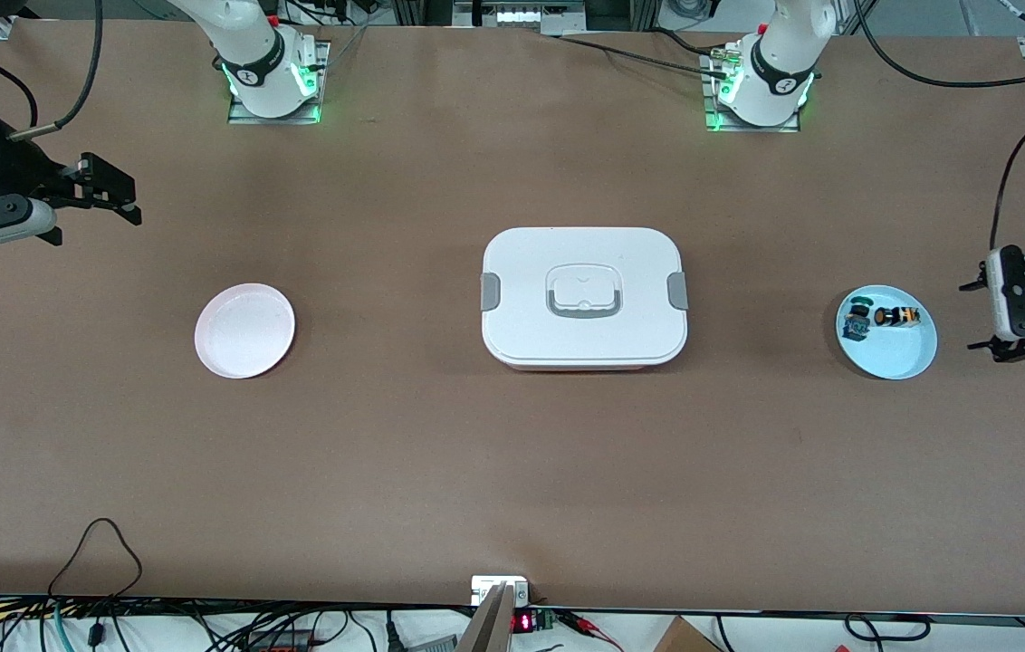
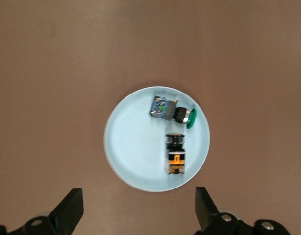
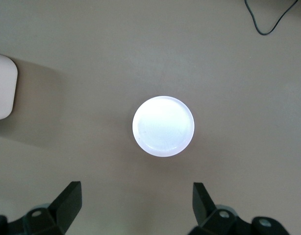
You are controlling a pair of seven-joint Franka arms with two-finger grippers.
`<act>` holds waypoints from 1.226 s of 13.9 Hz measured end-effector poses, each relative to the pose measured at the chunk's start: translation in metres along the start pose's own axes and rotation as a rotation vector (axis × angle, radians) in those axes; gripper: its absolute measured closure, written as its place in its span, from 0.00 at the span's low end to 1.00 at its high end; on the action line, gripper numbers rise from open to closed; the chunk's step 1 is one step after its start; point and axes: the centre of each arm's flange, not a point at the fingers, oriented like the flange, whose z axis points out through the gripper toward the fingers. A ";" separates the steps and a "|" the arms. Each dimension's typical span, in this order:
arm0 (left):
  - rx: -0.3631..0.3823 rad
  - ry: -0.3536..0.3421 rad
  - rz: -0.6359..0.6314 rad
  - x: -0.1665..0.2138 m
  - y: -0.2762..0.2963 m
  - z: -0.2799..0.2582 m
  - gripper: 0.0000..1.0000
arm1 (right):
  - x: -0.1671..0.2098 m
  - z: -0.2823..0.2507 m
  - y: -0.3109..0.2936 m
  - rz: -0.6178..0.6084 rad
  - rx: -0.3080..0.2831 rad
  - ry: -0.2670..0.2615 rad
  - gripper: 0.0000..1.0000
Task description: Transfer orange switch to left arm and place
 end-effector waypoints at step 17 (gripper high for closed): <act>-0.007 0.016 -0.565 0.085 -0.019 -0.118 0.00 | 0.001 0.000 -0.001 -0.009 -0.033 -0.001 0.00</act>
